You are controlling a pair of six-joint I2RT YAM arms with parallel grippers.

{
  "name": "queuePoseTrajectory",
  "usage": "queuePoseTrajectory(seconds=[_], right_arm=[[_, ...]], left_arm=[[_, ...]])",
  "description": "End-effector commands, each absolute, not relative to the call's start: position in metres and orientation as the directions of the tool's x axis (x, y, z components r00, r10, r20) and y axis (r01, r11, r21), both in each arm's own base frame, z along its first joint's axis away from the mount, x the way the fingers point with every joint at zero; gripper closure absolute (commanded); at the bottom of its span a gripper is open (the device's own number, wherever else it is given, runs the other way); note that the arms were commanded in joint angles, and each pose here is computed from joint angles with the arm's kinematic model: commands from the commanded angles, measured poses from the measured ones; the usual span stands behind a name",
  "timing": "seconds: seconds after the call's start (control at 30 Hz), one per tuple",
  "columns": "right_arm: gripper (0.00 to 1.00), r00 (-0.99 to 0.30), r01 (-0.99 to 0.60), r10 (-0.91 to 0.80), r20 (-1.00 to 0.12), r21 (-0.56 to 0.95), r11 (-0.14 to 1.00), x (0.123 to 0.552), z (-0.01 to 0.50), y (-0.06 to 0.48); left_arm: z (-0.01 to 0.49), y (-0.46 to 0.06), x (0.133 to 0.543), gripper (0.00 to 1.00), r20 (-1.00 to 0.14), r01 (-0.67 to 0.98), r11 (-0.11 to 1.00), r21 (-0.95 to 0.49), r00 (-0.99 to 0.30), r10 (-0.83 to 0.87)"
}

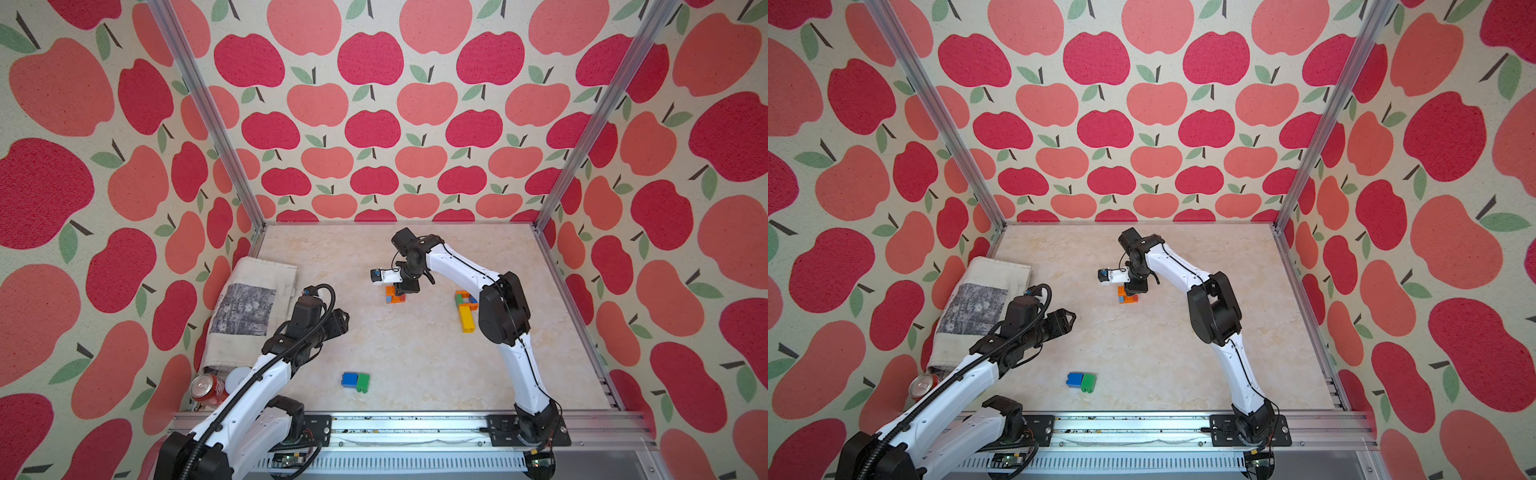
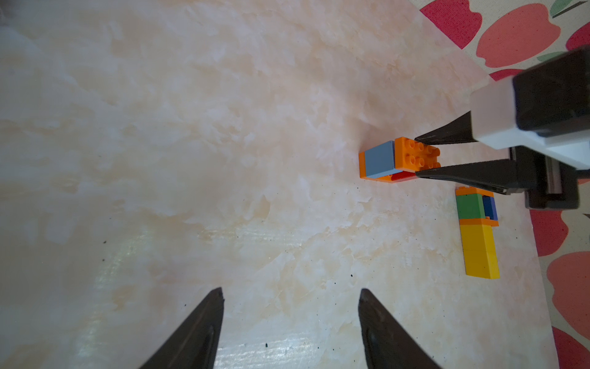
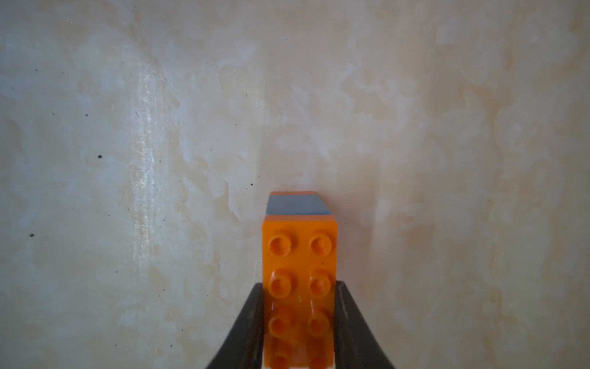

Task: Assemble the letter p with lego
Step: Assemble the lego brick with the lego brick.

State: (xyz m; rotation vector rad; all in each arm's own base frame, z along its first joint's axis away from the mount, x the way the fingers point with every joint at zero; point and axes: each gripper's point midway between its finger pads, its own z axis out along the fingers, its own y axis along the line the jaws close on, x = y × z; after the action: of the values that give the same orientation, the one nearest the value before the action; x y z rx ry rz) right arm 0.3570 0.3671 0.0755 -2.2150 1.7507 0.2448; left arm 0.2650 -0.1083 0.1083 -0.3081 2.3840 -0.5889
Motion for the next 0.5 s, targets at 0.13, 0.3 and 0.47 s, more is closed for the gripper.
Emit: queuePoseTrajectory(seconds=[0.13,0.3,0.47], right_arm=[[0.79,0.209,-0.978,-0.936,-0.283,-0.050,-0.203,0.345,0.058,0.351],[0.79,0.219,-0.975,-0.930,-0.296,-0.032,-0.220,0.342,0.050,0.355],[0.79,0.224,-0.974,-0.934,-0.279,-0.019,-0.228,0.342,0.037,0.355]], left_arm=[[0.121,-0.117,0.276,0.32,-0.555,-0.028,0.853,-0.522,-0.748,-0.364],[0.117,-0.115,0.288,0.32,-0.517,-0.080,0.833,-0.547,-0.751,-0.411],[0.119,-0.111,0.302,0.33,-0.476,-0.106,0.786,-0.609,-0.743,-0.470]])
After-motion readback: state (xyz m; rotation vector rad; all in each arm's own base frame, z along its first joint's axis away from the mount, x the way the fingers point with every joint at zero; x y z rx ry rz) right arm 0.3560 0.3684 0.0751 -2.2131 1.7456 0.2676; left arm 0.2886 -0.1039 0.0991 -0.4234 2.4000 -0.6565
